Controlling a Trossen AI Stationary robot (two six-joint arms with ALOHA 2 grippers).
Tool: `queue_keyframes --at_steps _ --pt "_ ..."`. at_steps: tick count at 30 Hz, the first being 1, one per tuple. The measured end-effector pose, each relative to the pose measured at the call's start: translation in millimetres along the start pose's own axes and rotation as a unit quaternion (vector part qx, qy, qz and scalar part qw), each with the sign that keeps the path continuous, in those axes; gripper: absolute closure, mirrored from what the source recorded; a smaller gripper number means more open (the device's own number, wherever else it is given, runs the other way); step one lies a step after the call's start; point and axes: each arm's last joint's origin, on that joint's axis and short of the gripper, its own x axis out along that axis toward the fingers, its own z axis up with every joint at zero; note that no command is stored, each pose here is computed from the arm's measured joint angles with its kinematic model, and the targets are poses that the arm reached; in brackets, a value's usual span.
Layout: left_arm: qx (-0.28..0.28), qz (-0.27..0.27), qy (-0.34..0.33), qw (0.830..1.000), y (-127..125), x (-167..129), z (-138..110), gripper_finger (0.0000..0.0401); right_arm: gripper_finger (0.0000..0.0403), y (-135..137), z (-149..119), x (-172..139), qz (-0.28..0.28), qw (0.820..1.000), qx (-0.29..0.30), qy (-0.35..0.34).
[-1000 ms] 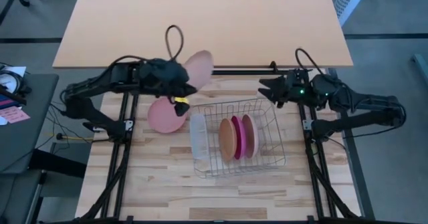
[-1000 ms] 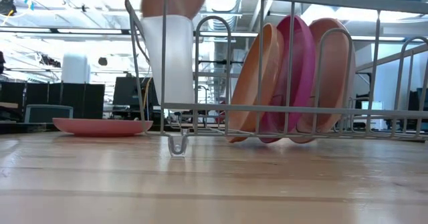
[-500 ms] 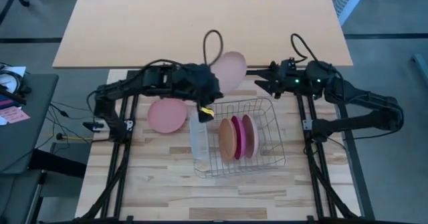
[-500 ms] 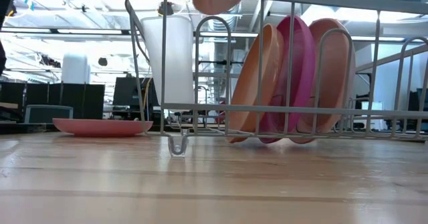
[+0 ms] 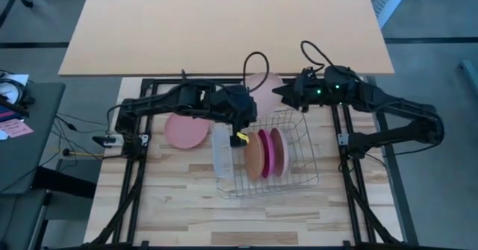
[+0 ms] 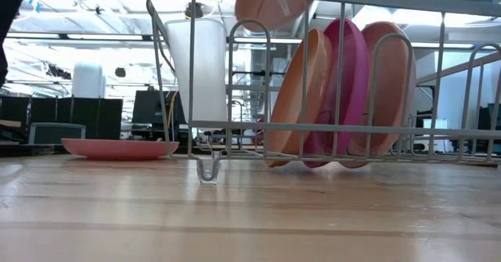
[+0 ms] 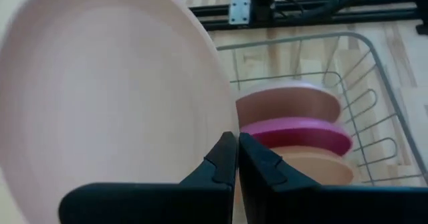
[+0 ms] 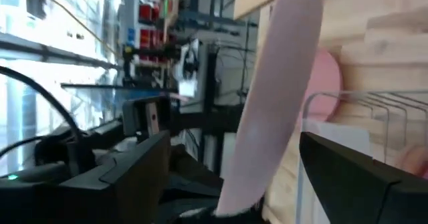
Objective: Sort dishes
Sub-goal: Put the light orange plate in the dish rack
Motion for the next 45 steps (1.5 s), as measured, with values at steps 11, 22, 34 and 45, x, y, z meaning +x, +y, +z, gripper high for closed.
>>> queue_keyframes --at_steps 11,22,34,45 --pt "-0.002 -0.029 -0.003 1.000 -9.2 5.3 1.2 0.0401 0.0134 -8.6 -0.9 3.7 -0.039 0.999 -0.012 0.024" --pt "0.006 -0.029 -0.002 1.000 -8.9 5.5 0.9 0.0401 0.0206 -11.5 1.4 3.2 -0.052 0.998 -0.016 0.021" --pt "0.013 -0.029 -0.002 1.000 -8.9 5.6 0.9 0.0385 0.0280 -12.7 0.9 3.0 -0.058 0.998 -0.023 0.026" --pt "-0.015 -0.032 0.010 0.999 -8.3 2.0 -1.7 0.0343 0.0285 -14.1 0.0 2.7 -0.064 0.997 -0.028 0.038"
